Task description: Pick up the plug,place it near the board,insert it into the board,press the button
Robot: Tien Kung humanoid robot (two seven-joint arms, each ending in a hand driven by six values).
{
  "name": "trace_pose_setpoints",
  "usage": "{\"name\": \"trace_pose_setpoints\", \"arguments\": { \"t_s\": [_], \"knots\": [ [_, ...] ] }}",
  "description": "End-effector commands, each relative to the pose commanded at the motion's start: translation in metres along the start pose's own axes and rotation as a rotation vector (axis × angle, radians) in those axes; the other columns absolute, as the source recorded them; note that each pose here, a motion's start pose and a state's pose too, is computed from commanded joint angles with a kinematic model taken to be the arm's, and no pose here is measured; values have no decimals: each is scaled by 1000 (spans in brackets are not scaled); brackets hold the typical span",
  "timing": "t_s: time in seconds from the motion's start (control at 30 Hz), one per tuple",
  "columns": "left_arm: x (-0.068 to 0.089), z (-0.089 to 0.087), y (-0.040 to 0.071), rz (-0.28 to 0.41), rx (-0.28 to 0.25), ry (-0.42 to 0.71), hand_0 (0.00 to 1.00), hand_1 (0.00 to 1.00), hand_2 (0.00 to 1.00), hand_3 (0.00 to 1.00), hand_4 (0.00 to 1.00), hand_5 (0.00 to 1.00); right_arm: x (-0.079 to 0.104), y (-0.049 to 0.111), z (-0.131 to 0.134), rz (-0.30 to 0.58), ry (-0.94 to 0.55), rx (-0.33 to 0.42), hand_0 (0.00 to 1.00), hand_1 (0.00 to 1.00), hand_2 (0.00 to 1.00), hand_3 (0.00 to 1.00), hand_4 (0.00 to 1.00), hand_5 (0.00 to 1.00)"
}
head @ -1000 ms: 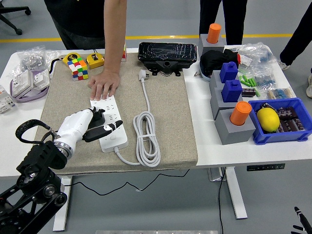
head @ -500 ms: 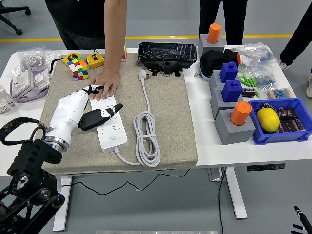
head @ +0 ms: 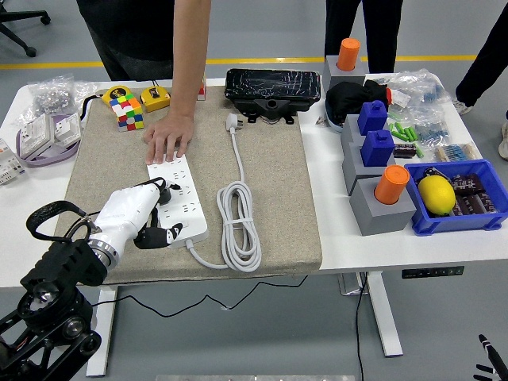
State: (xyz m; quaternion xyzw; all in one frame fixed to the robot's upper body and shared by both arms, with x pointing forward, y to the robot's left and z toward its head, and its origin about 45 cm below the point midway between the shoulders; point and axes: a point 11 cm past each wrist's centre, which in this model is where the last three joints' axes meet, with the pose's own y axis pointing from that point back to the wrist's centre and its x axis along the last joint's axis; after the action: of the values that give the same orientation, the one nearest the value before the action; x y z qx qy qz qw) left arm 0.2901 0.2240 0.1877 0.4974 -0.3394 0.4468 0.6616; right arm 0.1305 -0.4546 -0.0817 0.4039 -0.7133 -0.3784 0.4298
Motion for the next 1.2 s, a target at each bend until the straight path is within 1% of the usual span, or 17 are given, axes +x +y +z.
{"name": "trace_pose_setpoints", "arguments": {
  "t_s": [0.03, 0.13, 0.27, 0.3, 0.67, 0.87, 0.9, 1.2],
  "knots": [
    [-3, 0, 0, -30, 6, -22, 146, 60, 153, 869, 596, 2, 0, 0, 0, 0, 0, -1, 807, 750, 729, 768, 998, 998],
    [-9, -1, 0, -76, 12, -55, 143, 54, 155, 871, 591, 2, 0, 0, 0, 0, 0, -1, 807, 750, 729, 768, 998, 998],
    [-14, 0, 1, -114, 16, -80, 143, 54, 155, 871, 591, 2, 0, 0, 0, -1, 1, 0, 807, 750, 729, 768, 998, 998],
    [-14, 0, 1, -117, 15, -82, 145, 53, 157, 870, 573, 2, 0, 0, 0, -1, 2, -1, 807, 749, 729, 768, 998, 998],
    [-17, 1, 1, -126, 14, -104, 148, 54, 157, 869, 560, 2, 1, 0, 2, 2, 0, -4, 806, 750, 729, 768, 998, 998],
    [-22, 1, 3, -167, 15, -114, 146, 54, 157, 867, 567, 2, 1, 0, 3, 1, 0, -5, 807, 750, 729, 768, 998, 998],
    [-23, 1, 3, -168, 15, -114, 147, 53, 158, 813, 559, 2, 1, 0, 3, 1, 0, -5, 807, 750, 729, 768, 998, 998],
    [-18, 4, 1, -141, 2, -105, 147, 53, 157, 799, 546, 2, 1, 0, 1, 2, -3, -1, 807, 749, 729, 768, 998, 998]
  ]
}}
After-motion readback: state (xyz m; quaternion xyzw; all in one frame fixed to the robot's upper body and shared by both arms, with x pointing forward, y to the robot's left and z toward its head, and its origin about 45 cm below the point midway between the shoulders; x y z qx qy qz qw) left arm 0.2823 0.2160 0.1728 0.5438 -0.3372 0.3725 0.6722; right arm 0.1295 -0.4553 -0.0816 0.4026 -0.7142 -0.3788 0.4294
